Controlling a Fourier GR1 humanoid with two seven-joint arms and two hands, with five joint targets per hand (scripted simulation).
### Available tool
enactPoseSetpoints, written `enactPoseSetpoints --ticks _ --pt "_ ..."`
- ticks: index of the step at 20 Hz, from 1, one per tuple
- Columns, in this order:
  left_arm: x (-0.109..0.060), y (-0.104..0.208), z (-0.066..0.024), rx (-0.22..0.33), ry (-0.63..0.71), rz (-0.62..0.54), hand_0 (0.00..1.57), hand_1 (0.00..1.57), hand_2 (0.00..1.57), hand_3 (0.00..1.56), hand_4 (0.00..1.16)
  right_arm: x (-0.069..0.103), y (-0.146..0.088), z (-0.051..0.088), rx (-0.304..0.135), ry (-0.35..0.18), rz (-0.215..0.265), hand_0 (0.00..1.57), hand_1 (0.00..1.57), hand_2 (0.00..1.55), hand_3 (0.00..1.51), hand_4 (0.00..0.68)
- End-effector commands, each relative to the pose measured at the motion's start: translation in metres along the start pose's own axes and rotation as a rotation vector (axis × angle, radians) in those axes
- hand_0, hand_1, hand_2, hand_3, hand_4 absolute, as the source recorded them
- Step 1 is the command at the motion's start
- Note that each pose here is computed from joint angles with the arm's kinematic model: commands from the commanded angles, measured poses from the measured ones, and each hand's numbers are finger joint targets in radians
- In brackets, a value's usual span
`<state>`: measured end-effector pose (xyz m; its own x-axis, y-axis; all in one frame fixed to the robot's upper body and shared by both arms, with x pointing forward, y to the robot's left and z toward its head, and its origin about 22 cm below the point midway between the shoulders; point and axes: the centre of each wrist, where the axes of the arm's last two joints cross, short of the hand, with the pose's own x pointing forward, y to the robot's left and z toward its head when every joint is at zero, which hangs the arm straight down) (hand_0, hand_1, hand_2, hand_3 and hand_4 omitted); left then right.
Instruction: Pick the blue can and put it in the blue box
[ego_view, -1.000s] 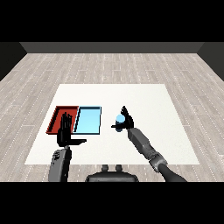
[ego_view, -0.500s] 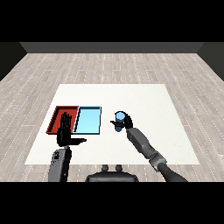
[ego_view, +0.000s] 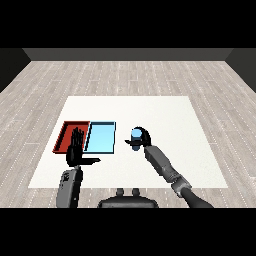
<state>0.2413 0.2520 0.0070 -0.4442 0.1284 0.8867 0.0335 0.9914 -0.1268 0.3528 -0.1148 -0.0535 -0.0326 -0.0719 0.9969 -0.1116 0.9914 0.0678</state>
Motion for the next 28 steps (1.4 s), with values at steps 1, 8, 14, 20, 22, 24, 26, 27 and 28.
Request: enactPoseSetpoints --ticks 1,8,14,20,22,24,26,27,28 --pt "-0.016 -0.004 -0.0013 -0.031 0.016 -0.023 0.00 0.00 0.00 0.00 0.00 0.020 0.004 -0.003 0.002 -0.058 0.033 1.49 1.49 1.45 1.41 0.651" --pt "-0.011 -0.051 -0.0019 -0.082 0.110 0.021 0.00 0.00 0.00 0.00 0.00 0.046 0.001 -0.018 0.052 -0.167 0.016 1.50 1.50 1.46 1.41 0.648" --pt "-0.023 -0.058 -0.0215 -0.142 0.153 0.035 0.00 0.00 0.00 0.00 0.00 0.065 0.007 -0.010 0.101 -0.268 0.019 1.43 1.43 1.44 1.42 0.666" --pt "-0.033 -0.065 -0.0155 -0.156 0.170 0.025 0.00 0.00 0.00 0.00 0.00 0.067 -0.002 0.025 0.109 -0.255 0.013 1.44 1.44 1.44 1.42 0.665" --pt "-0.031 -0.077 -0.0336 -0.151 0.171 0.013 0.00 0.00 0.00 0.00 0.00 0.074 -0.008 0.007 0.099 -0.248 0.023 1.43 1.43 1.45 1.42 0.661" --pt "-0.030 -0.091 -0.0330 -0.181 0.168 0.040 0.00 0.00 0.00 0.00 0.00 0.076 0.006 0.018 0.104 -0.288 0.010 1.43 1.43 1.45 1.42 0.659" --pt "-0.032 -0.090 -0.0326 -0.204 0.191 0.062 0.00 0.00 0.00 0.00 0.00 0.079 -0.021 0.020 0.124 -0.286 0.014 1.42 1.42 1.43 1.40 0.652" --pt "-0.029 -0.101 -0.0188 -0.198 0.207 0.058 0.00 0.00 0.00 0.00 0.00 0.095 -0.006 0.023 0.123 -0.283 0.016 1.43 1.43 1.43 1.41 0.654" --pt "-0.050 -0.104 -0.0383 -0.194 0.187 -0.001 0.00 0.00 0.00 0.00 0.00 0.084 0.015 0.032 0.113 -0.285 0.003 1.43 1.43 1.43 1.41 0.661"
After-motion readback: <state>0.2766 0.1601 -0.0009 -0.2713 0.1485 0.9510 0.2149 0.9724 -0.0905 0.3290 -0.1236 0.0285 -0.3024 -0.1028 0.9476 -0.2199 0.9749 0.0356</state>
